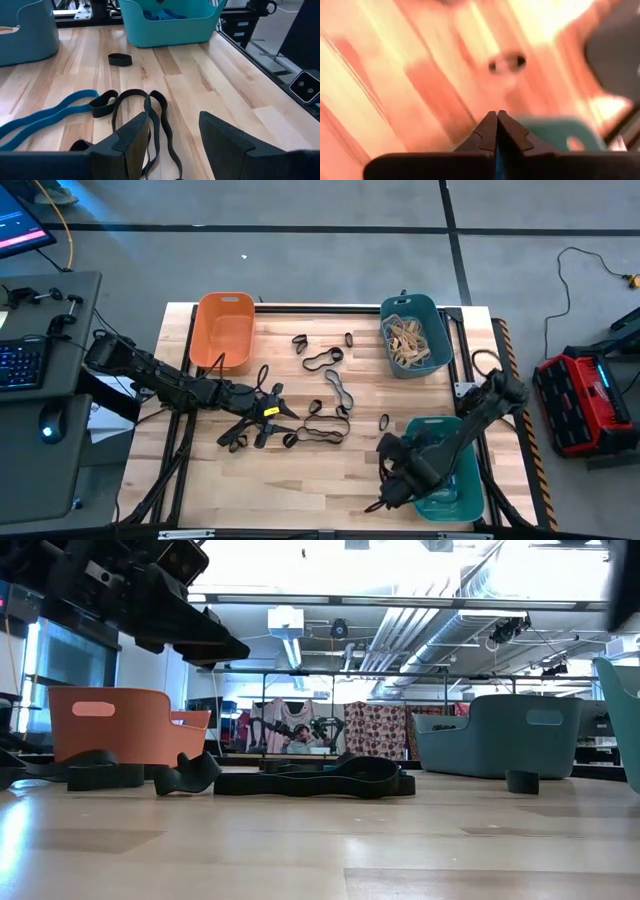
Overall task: Sort rubber bands into baskets
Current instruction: Put the blue rubber band into the green bin, then put the black rubber band into the orange bin
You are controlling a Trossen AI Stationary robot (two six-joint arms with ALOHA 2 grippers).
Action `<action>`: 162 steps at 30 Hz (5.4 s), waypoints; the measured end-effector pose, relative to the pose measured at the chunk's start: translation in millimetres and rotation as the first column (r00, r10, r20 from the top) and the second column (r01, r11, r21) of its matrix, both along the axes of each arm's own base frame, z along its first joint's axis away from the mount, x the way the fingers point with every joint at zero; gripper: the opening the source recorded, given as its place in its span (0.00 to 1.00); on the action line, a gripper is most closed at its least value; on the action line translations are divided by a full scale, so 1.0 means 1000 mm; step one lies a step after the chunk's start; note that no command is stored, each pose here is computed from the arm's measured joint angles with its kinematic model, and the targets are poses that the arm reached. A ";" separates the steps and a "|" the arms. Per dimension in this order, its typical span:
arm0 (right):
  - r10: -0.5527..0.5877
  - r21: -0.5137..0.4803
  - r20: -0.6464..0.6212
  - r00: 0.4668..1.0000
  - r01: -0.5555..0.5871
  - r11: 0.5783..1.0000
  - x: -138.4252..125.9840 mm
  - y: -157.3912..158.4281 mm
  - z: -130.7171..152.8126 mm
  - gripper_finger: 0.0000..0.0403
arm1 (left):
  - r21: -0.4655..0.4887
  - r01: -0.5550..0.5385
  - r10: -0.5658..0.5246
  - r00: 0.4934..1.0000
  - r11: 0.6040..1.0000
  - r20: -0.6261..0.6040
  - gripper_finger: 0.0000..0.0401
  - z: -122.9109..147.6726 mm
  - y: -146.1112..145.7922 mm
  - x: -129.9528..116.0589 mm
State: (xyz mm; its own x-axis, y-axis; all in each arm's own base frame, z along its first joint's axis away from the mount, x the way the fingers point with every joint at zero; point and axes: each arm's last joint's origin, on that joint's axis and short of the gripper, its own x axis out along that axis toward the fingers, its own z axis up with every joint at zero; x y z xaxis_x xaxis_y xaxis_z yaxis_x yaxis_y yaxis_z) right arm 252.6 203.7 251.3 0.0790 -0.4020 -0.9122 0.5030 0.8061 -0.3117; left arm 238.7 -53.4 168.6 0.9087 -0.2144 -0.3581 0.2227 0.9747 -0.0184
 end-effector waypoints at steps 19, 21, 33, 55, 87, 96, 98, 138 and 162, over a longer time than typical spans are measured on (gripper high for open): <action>0.042 -0.083 0.321 0.946 -0.016 0.996 0.085 -0.092 0.009 0.00 | -0.001 -0.046 0.046 0.999 0.999 0.000 0.42 0.000 0.010 0.002; 0.057 -0.055 0.330 0.942 -0.042 0.998 0.092 -0.102 -0.002 0.00 | -0.001 -0.046 0.046 0.999 0.999 0.000 0.42 0.000 0.010 0.002; 0.032 0.057 0.402 0.915 -0.060 0.997 0.104 -0.162 -0.067 0.00 | 0.000 -0.044 0.044 0.999 0.999 -0.001 0.42 0.000 0.010 0.002; -0.109 0.076 0.399 0.911 0.086 0.993 0.108 -0.203 -0.114 0.48 | -0.006 -0.047 0.047 0.999 0.999 -0.001 0.42 0.000 0.010 0.002; -0.014 0.160 0.358 0.934 -0.046 0.986 0.080 -0.180 -0.064 0.01 | 0.019 -0.039 0.039 0.999 0.999 -0.002 0.42 -0.001 0.010 0.002; 0.012 0.208 0.475 0.880 -0.125 0.970 0.026 -0.122 0.002 0.00 | 0.021 -0.086 0.086 0.996 0.996 -0.011 0.42 -0.001 0.012 0.002; 0.021 0.227 0.489 0.872 -0.151 0.962 0.011 -0.108 0.012 0.00 | 0.022 -0.086 0.086 0.996 0.996 -0.015 0.42 -0.002 0.012 0.002; -0.370 0.298 -0.242 0.897 0.432 0.851 -0.083 -0.011 -0.041 0.26 | 0.010 -0.119 0.119 0.993 0.993 -0.014 0.42 -0.001 0.015 0.002; 0.057 0.138 0.207 0.977 -0.087 0.987 0.009 -0.085 0.059 0.04 | -0.022 -0.130 0.130 0.991 0.991 -0.020 0.41 -0.001 0.015 0.002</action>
State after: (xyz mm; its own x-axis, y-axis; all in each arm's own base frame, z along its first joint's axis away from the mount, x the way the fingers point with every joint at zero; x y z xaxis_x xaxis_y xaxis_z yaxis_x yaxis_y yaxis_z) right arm 261.2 118.9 310.7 0.2913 -0.2526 -0.9227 0.4823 0.8718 -0.0865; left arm 241.0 -38.6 167.3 0.9228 -0.1032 -0.3713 0.0934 0.9946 -0.0444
